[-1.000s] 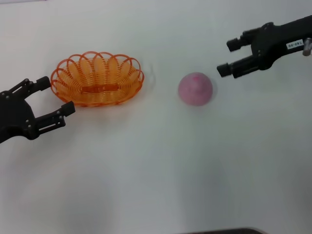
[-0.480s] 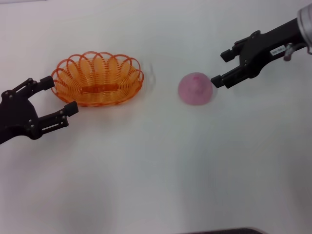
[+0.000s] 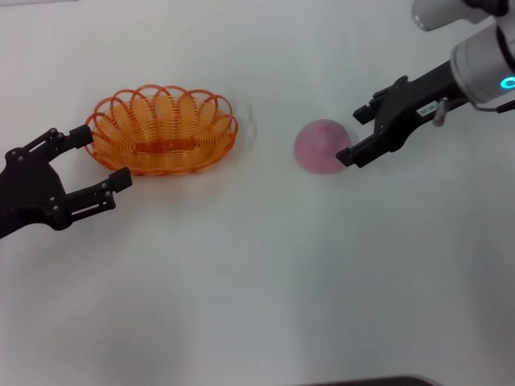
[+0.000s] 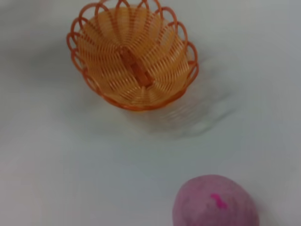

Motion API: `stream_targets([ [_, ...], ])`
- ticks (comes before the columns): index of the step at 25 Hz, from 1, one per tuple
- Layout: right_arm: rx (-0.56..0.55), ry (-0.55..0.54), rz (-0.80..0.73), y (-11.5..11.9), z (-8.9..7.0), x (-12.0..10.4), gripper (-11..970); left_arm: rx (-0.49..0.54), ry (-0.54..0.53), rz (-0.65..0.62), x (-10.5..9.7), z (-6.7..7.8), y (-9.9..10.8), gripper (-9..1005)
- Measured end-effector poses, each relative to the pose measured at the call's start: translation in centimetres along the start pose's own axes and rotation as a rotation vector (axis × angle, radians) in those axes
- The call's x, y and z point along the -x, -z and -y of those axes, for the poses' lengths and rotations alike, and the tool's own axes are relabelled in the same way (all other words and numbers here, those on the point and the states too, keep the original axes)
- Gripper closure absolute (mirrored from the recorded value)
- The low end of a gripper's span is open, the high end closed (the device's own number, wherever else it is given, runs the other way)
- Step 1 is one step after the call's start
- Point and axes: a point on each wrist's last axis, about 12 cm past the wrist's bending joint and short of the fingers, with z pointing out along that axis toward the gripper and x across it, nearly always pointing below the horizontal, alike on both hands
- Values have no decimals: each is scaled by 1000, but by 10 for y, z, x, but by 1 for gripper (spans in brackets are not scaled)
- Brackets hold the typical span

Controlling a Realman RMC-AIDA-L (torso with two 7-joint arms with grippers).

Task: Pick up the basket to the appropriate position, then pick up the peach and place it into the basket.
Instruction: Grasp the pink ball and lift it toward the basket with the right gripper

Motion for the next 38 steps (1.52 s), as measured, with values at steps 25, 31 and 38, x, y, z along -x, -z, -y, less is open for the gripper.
stream_targets([
  [25, -18, 32, -34, -30, 0, 11, 101, -2, 3, 1, -1, 1, -1, 91],
  [31, -20, 32, -34, -30, 0, 11, 103, -10, -3, -22, -1, 0, 1, 92],
  [38, -19, 32, -34, -30, 0, 11, 107, -26, -22, -156, 5, -5, 16, 92],
])
